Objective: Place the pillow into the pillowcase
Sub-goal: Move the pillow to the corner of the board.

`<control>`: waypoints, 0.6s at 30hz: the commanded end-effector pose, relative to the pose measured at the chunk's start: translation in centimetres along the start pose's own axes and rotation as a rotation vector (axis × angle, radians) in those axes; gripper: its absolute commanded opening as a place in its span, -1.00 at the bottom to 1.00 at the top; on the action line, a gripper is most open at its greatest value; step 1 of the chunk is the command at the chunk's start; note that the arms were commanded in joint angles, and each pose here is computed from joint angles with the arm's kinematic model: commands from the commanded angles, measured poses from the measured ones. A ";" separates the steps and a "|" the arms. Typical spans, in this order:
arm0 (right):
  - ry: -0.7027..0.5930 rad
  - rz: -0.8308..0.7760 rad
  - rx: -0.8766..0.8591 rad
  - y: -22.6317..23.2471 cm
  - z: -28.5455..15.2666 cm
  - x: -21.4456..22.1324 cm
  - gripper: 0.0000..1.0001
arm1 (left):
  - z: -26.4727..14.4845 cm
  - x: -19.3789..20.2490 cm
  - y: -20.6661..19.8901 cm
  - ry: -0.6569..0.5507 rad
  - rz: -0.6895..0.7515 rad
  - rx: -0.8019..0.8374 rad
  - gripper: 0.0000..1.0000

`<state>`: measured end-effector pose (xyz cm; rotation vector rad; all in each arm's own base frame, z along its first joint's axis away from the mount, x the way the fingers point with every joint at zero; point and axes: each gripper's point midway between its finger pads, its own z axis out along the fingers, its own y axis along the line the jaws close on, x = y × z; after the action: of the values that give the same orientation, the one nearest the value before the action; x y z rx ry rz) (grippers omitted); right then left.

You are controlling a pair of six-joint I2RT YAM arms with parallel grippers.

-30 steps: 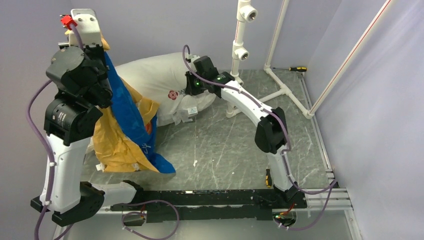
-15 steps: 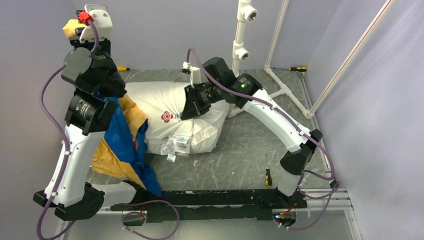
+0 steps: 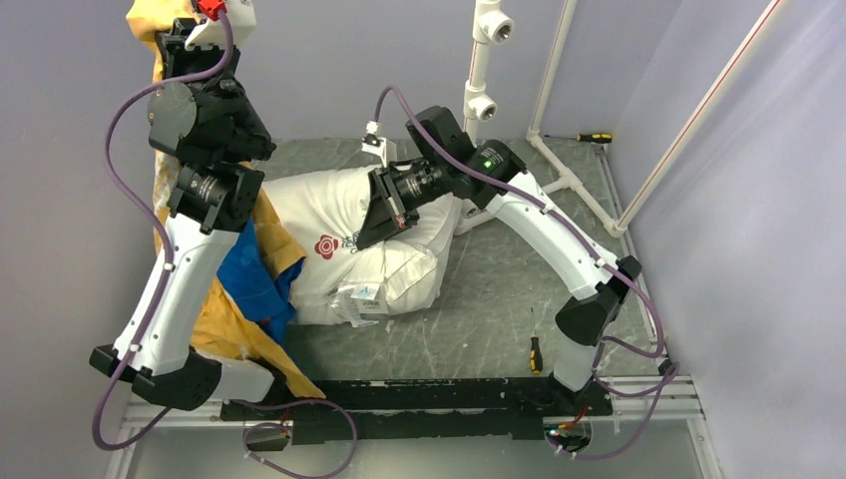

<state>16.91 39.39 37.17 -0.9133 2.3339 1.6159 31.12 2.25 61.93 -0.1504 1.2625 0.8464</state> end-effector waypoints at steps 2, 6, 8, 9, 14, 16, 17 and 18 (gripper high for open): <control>0.005 -0.099 -0.306 8.7 -2.5 1.0 -1.00 | 0.3 -4.4 3.8 -0.156 -0.052 -0.081 -1.00; 0.012 -0.075 -0.257 8.3 -0.8 1.6 -1.00 | 0.3 -4.2 3.2 -0.157 -0.055 -0.062 -1.00; 0.015 -0.054 -0.237 8.2 0.0 2.2 -1.00 | 0.2 -3.9 2.8 -0.150 -0.069 -0.041 -1.00; 0.012 -0.049 -0.234 8.3 0.3 2.5 -1.00 | 0.1 -3.7 2.6 -0.147 -0.074 -0.030 -1.00; 0.000 0.004 -0.242 8.9 2.2 4.4 -1.00 | -0.1 -2.9 1.6 -0.134 -0.078 0.016 -1.00; -0.024 0.020 -0.211 8.7 2.6 4.7 -1.00 | -0.3 -2.8 1.4 -0.134 -0.083 0.029 -1.00; -0.043 0.032 -0.187 8.3 2.7 4.9 -1.00 | -0.3 -2.7 1.4 -0.131 -0.088 0.036 -1.00; -0.068 0.048 -0.155 7.7 2.5 4.9 -1.00 | -0.5 -2.6 1.4 -0.127 -0.099 0.046 -1.00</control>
<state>10.09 42.46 34.16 -0.8528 2.4456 1.7120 31.37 1.52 63.05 -0.0952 1.2036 0.8281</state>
